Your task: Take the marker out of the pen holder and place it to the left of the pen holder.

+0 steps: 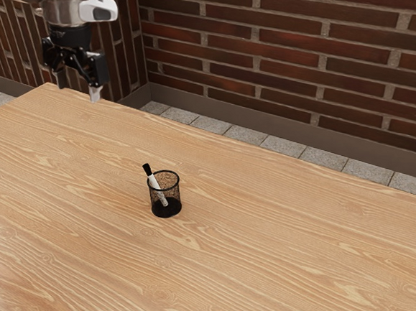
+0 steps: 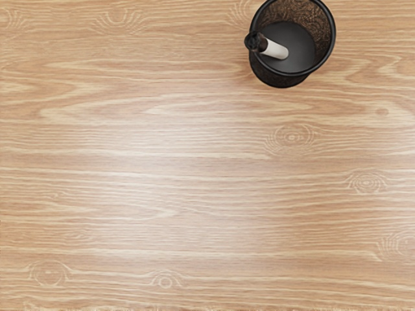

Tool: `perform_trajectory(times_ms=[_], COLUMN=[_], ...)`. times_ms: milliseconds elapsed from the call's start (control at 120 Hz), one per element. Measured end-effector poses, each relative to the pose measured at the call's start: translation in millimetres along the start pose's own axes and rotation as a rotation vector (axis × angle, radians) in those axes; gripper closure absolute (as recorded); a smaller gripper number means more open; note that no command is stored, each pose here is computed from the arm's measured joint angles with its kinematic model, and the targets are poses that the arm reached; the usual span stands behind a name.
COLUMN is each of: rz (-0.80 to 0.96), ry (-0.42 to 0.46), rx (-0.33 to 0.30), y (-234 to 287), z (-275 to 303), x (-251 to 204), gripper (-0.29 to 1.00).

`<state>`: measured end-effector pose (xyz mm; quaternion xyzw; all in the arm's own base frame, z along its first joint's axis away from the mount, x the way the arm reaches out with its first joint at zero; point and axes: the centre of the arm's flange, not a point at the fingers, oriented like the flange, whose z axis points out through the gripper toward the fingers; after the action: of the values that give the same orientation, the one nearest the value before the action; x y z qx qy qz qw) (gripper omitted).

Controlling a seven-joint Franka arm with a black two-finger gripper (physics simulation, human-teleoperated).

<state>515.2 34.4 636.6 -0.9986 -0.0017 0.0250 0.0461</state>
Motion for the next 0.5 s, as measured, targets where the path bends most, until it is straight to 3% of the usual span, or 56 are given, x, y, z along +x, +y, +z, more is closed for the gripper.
perform_trajectory(times_ms=[225,392,500], rz=[0.024,0.041,0.057], ry=[0.001,-0.031,0.007], rx=[0.013,-0.038,-0.042], y=[5,23,42], z=[32,122,162], x=[33,60,80], gripper=[0.00,0.00,0.00])
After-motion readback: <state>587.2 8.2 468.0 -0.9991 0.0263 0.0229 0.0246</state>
